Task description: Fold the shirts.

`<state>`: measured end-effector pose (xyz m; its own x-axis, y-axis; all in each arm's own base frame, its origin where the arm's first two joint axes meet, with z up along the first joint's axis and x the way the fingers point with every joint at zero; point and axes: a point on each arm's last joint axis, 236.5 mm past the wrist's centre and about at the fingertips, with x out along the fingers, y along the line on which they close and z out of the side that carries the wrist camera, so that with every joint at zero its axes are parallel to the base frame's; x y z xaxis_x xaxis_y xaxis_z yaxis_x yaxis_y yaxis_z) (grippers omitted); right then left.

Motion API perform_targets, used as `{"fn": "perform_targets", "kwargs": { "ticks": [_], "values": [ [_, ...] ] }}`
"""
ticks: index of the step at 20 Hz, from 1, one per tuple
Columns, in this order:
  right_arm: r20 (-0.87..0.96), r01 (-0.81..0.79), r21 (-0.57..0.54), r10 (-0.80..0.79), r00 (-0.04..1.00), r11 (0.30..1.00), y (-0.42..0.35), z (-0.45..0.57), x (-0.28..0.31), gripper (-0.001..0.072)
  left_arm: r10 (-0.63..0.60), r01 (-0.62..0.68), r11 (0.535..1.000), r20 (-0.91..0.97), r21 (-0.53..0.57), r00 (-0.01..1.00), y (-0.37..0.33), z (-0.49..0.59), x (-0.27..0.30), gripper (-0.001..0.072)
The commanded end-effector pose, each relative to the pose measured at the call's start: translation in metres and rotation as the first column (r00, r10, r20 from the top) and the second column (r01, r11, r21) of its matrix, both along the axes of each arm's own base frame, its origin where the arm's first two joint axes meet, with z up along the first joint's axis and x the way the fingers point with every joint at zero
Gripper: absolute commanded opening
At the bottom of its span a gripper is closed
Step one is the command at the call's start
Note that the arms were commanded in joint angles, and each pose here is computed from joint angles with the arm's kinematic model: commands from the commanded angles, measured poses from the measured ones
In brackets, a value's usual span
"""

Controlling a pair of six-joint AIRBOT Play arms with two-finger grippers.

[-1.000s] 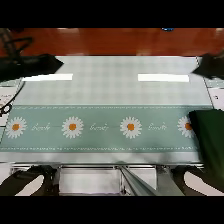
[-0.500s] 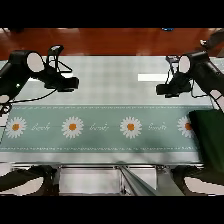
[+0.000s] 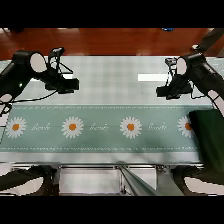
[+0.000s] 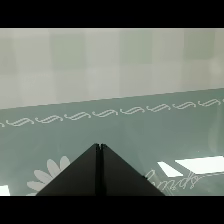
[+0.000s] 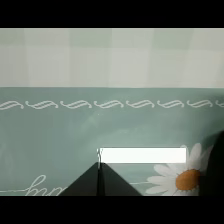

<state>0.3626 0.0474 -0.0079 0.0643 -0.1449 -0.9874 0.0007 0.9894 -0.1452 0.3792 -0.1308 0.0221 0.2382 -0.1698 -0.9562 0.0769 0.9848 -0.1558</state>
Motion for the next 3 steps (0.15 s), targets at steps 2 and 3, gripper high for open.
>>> {"fn": "perform_targets", "kwargs": {
  "ticks": [2,3],
  "values": [
    [-0.002,0.001,-0.003,-0.001,1.0,1.0,-0.0006,-0.0002,-0.0005,0.0023,0.001,-0.001,1.0,-0.001,0.0,1.0,-0.0002,0.0,-0.0002,0.0024],
    [-0.002,0.001,-0.003,-0.001,1.0,1.0,-0.0005,-0.0002,-0.0005,0.0023,0.001,-0.001,1.0,-0.001,0.0,1.0,-0.0002,0.0,-0.0002,0.0024]
  ]
}}
